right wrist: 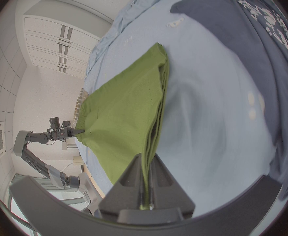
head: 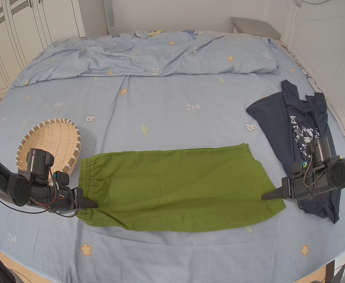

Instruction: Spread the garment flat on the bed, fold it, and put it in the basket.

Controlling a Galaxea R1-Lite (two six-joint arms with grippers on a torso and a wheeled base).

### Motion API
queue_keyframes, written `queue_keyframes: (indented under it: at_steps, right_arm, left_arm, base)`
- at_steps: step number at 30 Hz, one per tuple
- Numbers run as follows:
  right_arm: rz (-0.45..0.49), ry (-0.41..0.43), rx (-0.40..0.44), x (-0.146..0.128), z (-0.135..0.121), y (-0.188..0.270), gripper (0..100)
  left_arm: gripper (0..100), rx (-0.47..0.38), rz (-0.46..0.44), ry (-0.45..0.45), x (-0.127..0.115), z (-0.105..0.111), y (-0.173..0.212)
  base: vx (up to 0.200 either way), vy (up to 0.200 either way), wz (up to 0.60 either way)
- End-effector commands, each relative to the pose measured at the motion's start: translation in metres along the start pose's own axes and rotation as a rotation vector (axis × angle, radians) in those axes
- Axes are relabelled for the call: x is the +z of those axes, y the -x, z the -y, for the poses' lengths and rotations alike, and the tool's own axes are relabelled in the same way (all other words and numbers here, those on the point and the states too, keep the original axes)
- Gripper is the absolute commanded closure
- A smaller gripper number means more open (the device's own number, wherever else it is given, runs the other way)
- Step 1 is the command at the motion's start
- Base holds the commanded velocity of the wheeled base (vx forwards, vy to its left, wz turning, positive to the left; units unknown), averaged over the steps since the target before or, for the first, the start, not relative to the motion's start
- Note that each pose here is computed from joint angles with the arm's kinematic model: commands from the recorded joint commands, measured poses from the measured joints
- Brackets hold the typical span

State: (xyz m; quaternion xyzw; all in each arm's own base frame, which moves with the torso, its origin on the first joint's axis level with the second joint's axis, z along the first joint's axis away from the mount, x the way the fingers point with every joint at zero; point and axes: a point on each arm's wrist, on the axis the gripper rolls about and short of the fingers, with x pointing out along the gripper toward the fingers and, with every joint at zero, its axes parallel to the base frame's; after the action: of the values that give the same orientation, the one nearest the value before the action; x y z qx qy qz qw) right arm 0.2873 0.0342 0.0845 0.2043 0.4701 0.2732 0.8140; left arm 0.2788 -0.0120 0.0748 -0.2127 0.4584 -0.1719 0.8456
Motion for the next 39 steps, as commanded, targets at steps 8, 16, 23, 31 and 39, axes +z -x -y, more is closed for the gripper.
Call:
queue_keyframes:
  at_steps: [8, 16, 23, 31, 39]
  right_arm:
    - [-0.102, -0.010, 0.003, -0.072, 0.001, -0.001, 100]
    - [-0.109, -0.006, 0.008, -0.094, 0.003, -0.002, 100]
    - [-0.122, 0.001, 0.011, -0.096, 0.002, -0.004, 0]
    - [-0.105, -0.003, 0.008, -0.094, 0.004, -0.001, 0]
    - [-0.004, 0.047, 0.017, -0.077, -0.005, 0.010, 0]
  left_arm:
    - [100, 0.039, -0.037, -0.006, -0.044, -0.007, 0.030]
    - [100, 0.046, -0.052, 0.004, -0.056, -0.008, 0.034]
    - [100, 0.049, -0.054, -0.015, -0.055, -0.009, 0.033]
    - [100, 0.068, -0.033, -0.047, -0.052, -0.013, 0.039]
    - [100, 0.165, 0.032, -0.111, -0.035, 0.010, 0.094]
  base:
    - [0.000, 0.000, 0.00]
    - [0.000, 0.000, 0.00]
    - [0.000, 0.000, 0.00]
    - [0.000, 0.000, 0.00]
    - [0.000, 0.000, 0.00]
